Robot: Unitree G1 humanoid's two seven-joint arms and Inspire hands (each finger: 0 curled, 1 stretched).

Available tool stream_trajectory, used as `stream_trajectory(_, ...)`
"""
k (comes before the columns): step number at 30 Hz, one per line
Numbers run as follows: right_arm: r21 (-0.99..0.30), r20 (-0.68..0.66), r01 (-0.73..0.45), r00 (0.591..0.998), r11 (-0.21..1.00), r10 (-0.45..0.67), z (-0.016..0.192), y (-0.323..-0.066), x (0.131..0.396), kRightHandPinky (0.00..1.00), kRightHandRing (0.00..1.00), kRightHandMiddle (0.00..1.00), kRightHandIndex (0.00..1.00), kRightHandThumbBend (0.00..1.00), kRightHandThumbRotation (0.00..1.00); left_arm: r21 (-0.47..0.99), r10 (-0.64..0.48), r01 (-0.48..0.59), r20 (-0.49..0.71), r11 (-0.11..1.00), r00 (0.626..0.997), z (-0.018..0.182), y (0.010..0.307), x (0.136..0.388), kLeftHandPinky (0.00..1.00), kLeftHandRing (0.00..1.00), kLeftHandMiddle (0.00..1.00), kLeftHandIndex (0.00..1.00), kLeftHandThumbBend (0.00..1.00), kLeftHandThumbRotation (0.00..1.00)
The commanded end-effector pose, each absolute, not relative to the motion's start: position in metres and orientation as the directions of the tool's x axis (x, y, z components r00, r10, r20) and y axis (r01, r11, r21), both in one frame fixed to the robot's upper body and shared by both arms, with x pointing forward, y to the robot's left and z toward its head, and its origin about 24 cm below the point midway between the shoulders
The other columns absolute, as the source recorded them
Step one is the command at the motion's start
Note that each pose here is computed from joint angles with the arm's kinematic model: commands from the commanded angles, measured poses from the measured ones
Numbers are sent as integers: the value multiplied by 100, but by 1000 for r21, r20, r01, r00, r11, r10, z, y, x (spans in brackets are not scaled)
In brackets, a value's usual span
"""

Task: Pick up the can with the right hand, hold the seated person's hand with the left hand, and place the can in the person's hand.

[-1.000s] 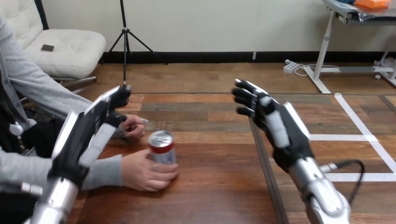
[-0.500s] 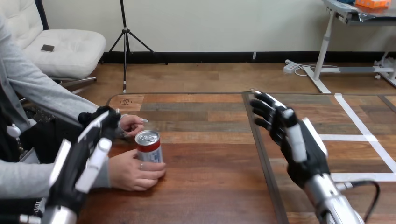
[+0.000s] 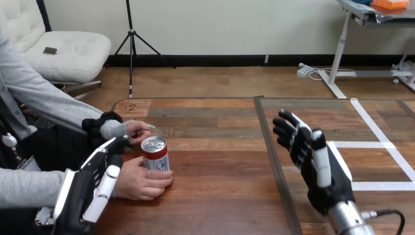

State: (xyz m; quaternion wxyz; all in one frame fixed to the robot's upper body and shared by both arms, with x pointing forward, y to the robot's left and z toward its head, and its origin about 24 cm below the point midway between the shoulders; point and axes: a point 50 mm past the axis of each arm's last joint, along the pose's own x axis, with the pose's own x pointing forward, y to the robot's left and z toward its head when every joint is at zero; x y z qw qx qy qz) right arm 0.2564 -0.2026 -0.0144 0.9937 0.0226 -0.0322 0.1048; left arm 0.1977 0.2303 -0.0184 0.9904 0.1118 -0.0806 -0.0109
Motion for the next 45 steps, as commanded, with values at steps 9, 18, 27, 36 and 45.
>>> stream_trajectory(9, 78, 142, -202, 972, 976, 189, -5, -199, 256, 96, 91, 90, 91, 100, 100, 158, 1, -49, 292, 986, 957, -8, 221, 208, 72, 79, 79, 75, 35, 84)
stream_trajectory(18, 106, 131, -203, 973, 973, 189, -10, -194, 255, 95, 89, 90, 89, 100, 100, 146, 14, -61, 304, 987, 953, -10, 219, 209, 69, 77, 77, 74, 32, 82)
stream_trajectory(27, 134, 104, -218, 973, 967, 205, -14, -192, 256, 96, 90, 90, 89, 98, 100, 19, 67, -75, 273, 997, 960, -12, 219, 214, 76, 82, 81, 77, 38, 77)
stream_trajectory(36, 138, 90, -223, 973, 965, 213, -16, -192, 257, 96, 89, 88, 89, 95, 100, -89, 112, -91, 264, 992, 958, -12, 219, 216, 84, 87, 84, 82, 39, 80)
stream_trajectory(45, 143, 81, -233, 971, 962, 224, -16, -192, 257, 95, 88, 87, 88, 93, 100, -115, 119, -92, 260, 989, 958, -12, 220, 217, 90, 91, 87, 86, 35, 83)
